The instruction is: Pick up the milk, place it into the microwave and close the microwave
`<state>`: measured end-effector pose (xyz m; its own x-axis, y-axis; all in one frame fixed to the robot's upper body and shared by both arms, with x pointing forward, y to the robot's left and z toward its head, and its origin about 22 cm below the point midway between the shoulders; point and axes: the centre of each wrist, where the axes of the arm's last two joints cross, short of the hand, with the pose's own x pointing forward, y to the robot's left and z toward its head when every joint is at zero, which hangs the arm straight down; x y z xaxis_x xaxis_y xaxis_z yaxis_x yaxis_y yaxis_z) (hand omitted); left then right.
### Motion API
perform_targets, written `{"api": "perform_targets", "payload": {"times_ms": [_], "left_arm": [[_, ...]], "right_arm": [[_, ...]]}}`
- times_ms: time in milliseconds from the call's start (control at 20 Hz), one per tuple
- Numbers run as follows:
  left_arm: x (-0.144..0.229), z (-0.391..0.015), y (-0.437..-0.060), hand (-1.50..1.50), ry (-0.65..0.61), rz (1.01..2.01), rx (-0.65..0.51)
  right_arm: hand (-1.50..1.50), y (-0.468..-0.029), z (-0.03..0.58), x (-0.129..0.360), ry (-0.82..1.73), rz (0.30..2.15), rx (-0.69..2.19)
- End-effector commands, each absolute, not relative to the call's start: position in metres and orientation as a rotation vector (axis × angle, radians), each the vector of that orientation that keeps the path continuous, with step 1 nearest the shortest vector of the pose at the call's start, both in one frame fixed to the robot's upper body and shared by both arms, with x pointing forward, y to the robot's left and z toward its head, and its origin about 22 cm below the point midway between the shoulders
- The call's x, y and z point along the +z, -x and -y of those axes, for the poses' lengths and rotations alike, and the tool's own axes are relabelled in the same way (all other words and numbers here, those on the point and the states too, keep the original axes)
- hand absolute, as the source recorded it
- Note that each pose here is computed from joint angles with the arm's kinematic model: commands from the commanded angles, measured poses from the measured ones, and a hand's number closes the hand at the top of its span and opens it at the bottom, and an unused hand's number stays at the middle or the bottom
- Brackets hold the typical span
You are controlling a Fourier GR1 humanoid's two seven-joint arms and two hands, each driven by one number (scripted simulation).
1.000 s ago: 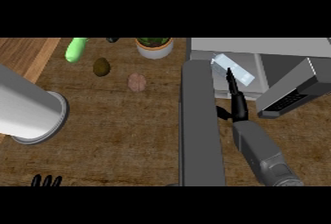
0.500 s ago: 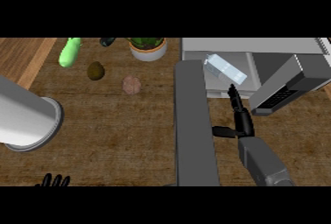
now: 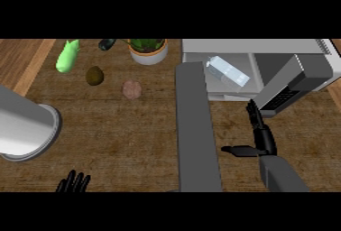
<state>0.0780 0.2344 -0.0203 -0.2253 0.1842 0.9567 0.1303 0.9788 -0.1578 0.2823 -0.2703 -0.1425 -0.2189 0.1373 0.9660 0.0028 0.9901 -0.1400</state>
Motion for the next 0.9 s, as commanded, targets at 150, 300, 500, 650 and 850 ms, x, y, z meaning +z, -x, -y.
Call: {"api": "perform_targets", "payload": {"times_ms": [150, 300, 500, 650, 850], "left_arm": [[-0.026, -0.222, -0.088, -1.5, 0.36, 1.739, -0.093], [-0.029, -0.219, -0.105, -1.5, 0.364, 1.705, -0.188], [-0.03, -0.199, -0.119, 1.5, 0.381, 1.708, -0.317], [-0.023, -0.166, -0.132, 1.5, 0.374, 1.714, -0.375], [-0.042, -0.16, -0.166, 1.5, 0.399, 1.671, -0.335]], "right_arm": [[1.5, -0.258, 0.318, -0.142, 0.142, 1.884, 0.073], [1.5, -0.226, 0.339, -0.152, 0.131, 1.848, 0.055], [-1.5, -0.207, 0.382, -0.142, 0.173, 1.83, 0.024], [-1.5, -0.203, 0.403, -0.13, 0.161, 1.825, -0.026], [-1.5, -0.192, 0.425, -0.124, 0.184, 1.837, -0.065]]}}
